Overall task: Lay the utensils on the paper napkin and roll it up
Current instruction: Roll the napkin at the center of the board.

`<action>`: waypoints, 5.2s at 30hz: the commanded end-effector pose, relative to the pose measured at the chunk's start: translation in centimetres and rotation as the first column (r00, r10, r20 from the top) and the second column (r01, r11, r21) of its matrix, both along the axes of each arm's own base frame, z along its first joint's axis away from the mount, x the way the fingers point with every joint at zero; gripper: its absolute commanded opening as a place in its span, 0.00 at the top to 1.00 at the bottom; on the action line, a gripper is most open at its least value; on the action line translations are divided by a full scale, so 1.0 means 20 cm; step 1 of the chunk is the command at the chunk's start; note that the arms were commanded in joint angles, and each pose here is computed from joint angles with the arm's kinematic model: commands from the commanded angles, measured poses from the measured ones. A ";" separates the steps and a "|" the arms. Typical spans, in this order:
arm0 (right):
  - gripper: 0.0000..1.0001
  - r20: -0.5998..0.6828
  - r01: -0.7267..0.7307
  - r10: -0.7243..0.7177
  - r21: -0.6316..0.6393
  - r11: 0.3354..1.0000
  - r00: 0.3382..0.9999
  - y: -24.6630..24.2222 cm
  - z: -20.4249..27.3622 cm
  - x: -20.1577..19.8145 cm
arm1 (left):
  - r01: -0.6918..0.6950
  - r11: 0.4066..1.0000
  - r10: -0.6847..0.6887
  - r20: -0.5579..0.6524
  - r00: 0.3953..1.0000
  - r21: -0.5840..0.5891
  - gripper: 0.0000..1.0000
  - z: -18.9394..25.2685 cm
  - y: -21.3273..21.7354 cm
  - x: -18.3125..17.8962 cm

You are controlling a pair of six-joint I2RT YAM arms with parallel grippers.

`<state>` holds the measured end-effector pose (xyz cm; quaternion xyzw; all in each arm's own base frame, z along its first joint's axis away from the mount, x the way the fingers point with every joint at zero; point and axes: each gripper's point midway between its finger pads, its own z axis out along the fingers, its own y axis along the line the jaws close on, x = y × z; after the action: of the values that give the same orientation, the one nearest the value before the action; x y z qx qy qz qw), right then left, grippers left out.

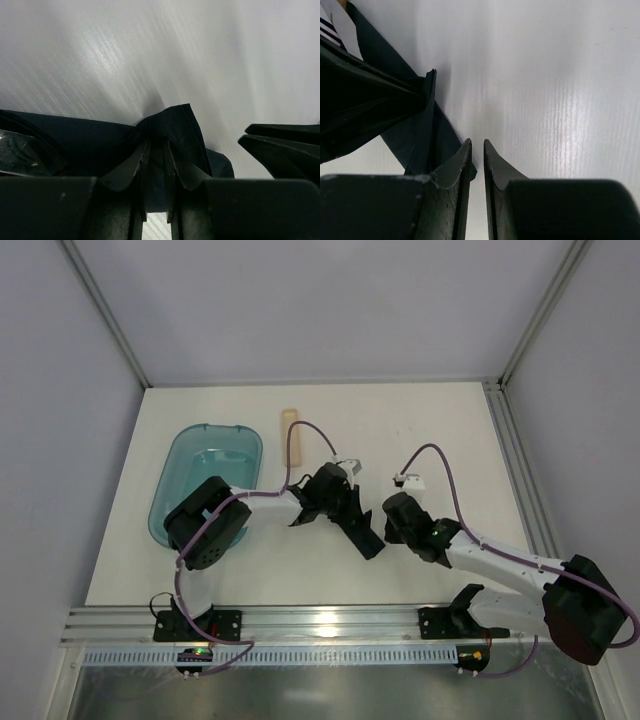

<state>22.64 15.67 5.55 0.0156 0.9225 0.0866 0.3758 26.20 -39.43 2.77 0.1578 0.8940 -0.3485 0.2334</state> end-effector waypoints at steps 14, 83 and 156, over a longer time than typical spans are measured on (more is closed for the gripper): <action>0.83 -0.074 -0.053 0.071 0.231 0.972 0.995 0.19 -0.15 -0.09 | 0.022 0.999 -0.022 -0.001 1.000 -0.047 0.80 0.04 -0.06 0.00; 0.65 -0.395 0.521 -0.358 0.471 0.712 0.846 0.27 -0.15 0.14 | 0.010 1.000 -0.009 0.011 1.000 -0.030 0.80 -0.02 -0.03 -0.02; 0.96 -0.224 0.498 -0.447 0.301 0.813 0.866 -0.06 -0.43 -0.09 | 0.095 0.995 -0.093 0.103 0.990 -0.022 0.82 0.15 -0.09 -0.51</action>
<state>24.11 17.61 1.31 0.3376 0.8393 0.2445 0.3491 15.42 -39.92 4.18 0.2193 0.8823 -0.3419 0.2378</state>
